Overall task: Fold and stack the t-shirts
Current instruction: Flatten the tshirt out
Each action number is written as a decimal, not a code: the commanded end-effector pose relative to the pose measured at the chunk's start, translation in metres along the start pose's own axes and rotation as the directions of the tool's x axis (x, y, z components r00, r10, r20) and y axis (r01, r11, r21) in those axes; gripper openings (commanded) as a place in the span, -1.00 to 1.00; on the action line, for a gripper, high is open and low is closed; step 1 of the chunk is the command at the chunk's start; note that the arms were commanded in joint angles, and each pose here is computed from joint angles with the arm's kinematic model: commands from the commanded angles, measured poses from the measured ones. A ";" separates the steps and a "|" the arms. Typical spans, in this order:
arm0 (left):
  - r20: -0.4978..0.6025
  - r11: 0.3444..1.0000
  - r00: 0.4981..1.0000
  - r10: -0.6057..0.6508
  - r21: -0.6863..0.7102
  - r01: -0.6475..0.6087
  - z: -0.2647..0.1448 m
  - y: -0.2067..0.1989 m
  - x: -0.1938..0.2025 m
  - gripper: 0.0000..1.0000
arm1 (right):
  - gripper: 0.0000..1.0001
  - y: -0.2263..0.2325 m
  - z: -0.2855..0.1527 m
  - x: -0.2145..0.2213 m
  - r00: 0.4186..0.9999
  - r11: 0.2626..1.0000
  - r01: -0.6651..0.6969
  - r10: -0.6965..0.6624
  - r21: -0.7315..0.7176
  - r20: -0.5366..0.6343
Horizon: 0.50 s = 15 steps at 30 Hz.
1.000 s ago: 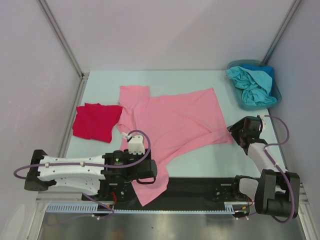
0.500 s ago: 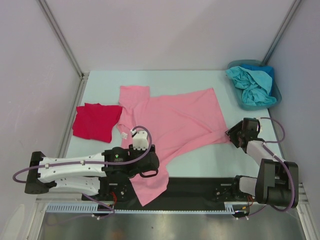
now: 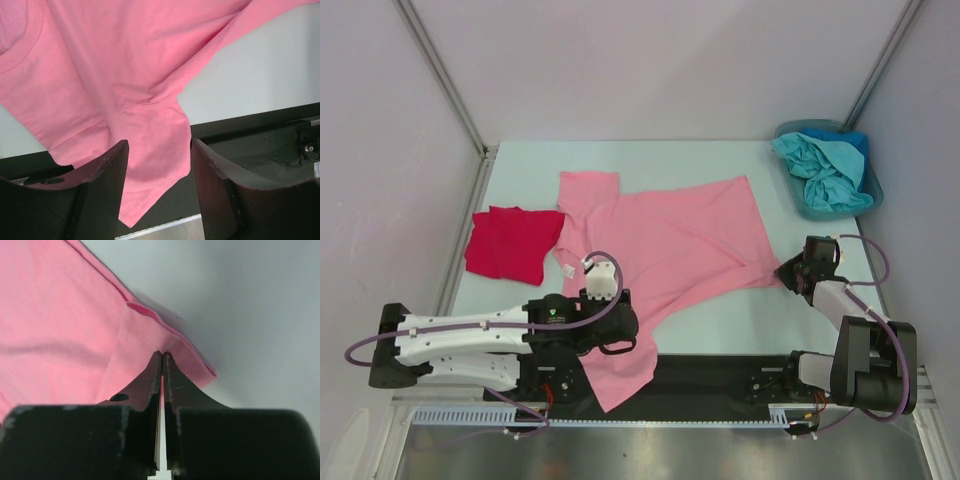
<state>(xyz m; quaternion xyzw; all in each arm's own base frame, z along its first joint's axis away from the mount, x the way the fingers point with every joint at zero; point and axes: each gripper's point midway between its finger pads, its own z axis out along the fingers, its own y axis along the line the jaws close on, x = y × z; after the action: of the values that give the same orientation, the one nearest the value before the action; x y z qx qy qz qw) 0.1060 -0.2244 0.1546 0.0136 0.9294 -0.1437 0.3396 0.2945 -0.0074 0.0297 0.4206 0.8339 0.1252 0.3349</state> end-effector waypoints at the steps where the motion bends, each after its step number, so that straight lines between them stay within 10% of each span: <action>1: -0.003 1.000 1.000 -0.003 0.023 0.003 -0.002 -0.008 -0.003 0.18 | -1.00 0.008 0.000 -0.008 0.999 1.000 0.013 -0.013 -0.018 0.031; 15: -0.005 0.999 1.000 0.008 0.035 -0.008 -0.002 -0.017 -0.006 0.14 | -1.00 0.063 -0.009 -0.044 0.996 0.997 0.011 -0.005 -0.070 0.088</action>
<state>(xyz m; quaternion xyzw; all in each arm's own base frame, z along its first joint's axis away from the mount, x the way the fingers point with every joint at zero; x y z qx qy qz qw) 0.1032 -0.2295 0.1478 0.0233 0.9339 -0.1379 0.3291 0.3295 0.0015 0.0645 0.4069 0.8284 0.1375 0.3597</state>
